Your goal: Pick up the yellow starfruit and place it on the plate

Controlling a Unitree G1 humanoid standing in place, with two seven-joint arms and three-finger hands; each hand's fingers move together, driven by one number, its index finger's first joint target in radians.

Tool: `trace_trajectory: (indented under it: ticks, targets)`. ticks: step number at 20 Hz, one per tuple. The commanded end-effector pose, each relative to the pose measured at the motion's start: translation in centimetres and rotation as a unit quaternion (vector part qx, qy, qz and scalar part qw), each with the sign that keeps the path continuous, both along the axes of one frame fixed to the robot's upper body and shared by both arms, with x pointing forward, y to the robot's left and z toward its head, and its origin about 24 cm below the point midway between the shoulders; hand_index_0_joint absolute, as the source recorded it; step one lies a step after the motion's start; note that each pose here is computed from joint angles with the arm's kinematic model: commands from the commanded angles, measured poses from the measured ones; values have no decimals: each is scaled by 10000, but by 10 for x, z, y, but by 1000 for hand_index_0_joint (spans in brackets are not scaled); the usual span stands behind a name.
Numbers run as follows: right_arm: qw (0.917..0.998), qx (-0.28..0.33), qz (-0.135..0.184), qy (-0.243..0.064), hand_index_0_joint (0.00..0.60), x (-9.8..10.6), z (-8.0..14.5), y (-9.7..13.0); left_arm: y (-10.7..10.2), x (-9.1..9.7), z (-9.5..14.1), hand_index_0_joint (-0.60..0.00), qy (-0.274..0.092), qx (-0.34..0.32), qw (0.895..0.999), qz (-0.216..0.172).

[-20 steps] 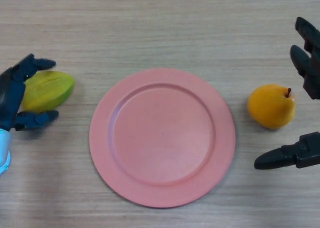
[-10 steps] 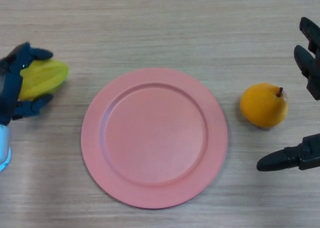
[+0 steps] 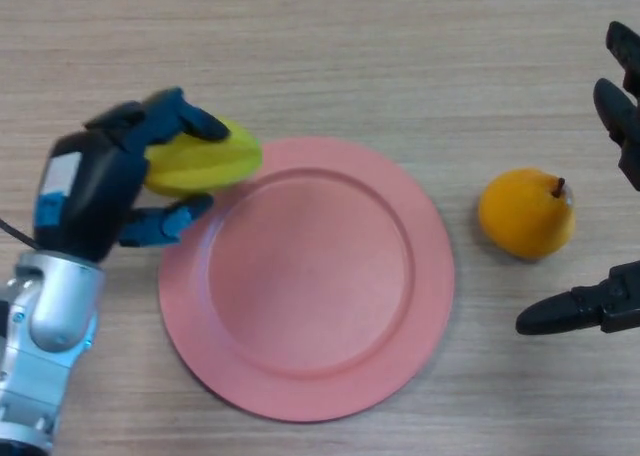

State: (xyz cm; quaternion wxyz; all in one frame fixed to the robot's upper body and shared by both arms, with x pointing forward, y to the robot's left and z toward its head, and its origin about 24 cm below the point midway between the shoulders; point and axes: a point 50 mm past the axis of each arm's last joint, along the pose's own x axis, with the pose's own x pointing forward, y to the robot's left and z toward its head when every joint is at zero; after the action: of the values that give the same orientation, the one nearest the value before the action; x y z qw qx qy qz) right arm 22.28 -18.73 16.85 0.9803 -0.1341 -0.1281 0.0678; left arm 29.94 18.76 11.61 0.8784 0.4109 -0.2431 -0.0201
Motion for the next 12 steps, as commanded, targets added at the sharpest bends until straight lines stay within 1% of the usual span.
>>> trace_trajectory:
  ticks: [1,2,3,4,5,6,7,8,9,10,11,12]
  targets:
    - [9938,-150,-113,-1094,0,-11,29,-5,-5,-5,22,-600,-542,-89,9982,-257]
    - [9937,-160,-119,-1101,0,-11,29,-6,-8,-6,21,-600,-516,-62,9981,-317]
    - [9931,-219,-185,-1140,0,-11,30,-8,-14,-6,15,-600,-334,38,9985,-441]
    - [9931,-202,-192,-1141,0,-11,31,-8,-16,-5,12,-600,-180,1,9986,-504]
    - [9931,-202,-228,-1135,0,-11,31,-9,-22,-6,3,-600,477,-144,9952,-844]
    - [9931,-206,-233,-1131,0,-11,30,-9,-23,-7,2,-600,596,-56,9939,-924]
    - [9933,-206,-232,-1112,0,-11,29,-9,-23,-5,6,-600,720,-263,9921,-990]
    - [9935,-202,-225,-1093,0,-10,28,-9,-22,-5,10,-600,696,-517,9910,-1017]
    - [9932,-226,-227,-1123,0,-11,29,-10,-21,-5,10,-600,778,-756,9893,-975]
    - [9930,-240,-236,-1133,0,-11,28,-10,-21,-5,10,-600,742,-693,9903,-952]
    - [9931,-261,-235,-1121,0,-11,28,-10,-20,-4,8,-600,656,-481,9931,-843]
    - [9931,-273,-232,-1120,0,-11,28,-10,-19,-3,7,-600,597,-405,9943,-787]
